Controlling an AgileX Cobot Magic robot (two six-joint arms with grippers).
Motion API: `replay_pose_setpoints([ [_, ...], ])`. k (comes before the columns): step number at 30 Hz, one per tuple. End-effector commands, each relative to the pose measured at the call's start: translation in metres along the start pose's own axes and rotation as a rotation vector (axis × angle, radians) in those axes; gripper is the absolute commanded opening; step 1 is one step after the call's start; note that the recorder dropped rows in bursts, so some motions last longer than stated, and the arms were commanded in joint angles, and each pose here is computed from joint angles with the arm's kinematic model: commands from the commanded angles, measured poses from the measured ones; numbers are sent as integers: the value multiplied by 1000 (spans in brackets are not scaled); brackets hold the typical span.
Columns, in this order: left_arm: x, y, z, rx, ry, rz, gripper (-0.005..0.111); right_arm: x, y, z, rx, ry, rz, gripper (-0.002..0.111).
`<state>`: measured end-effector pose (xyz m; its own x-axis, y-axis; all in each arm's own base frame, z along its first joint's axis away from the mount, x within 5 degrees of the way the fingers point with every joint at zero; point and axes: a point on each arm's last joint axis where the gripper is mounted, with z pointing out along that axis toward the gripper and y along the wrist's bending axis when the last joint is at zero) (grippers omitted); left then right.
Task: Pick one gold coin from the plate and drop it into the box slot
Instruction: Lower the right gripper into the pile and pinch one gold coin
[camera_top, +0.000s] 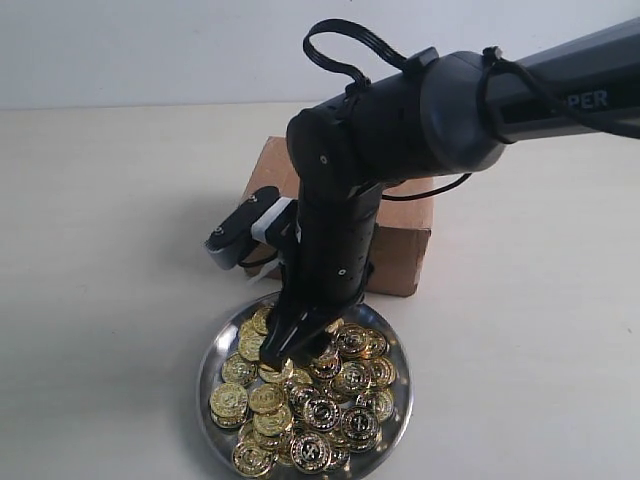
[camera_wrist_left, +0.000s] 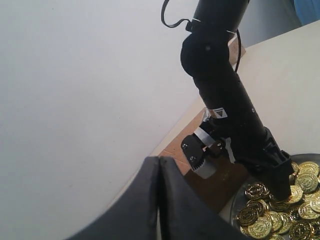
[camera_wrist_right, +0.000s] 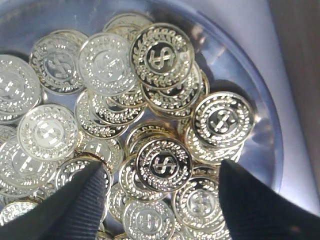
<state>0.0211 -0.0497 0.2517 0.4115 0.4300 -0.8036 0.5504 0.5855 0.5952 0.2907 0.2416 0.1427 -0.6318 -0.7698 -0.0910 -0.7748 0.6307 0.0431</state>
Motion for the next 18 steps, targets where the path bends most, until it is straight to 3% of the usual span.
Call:
replay_pose_setpoints([
  [1, 0, -1, 0, 3, -7, -5, 0, -1, 0, 1, 3, 14, -7, 61],
  [18, 0, -1, 0, 3, -7, -5, 0, 1, -1, 28, -20, 84, -26, 57],
])
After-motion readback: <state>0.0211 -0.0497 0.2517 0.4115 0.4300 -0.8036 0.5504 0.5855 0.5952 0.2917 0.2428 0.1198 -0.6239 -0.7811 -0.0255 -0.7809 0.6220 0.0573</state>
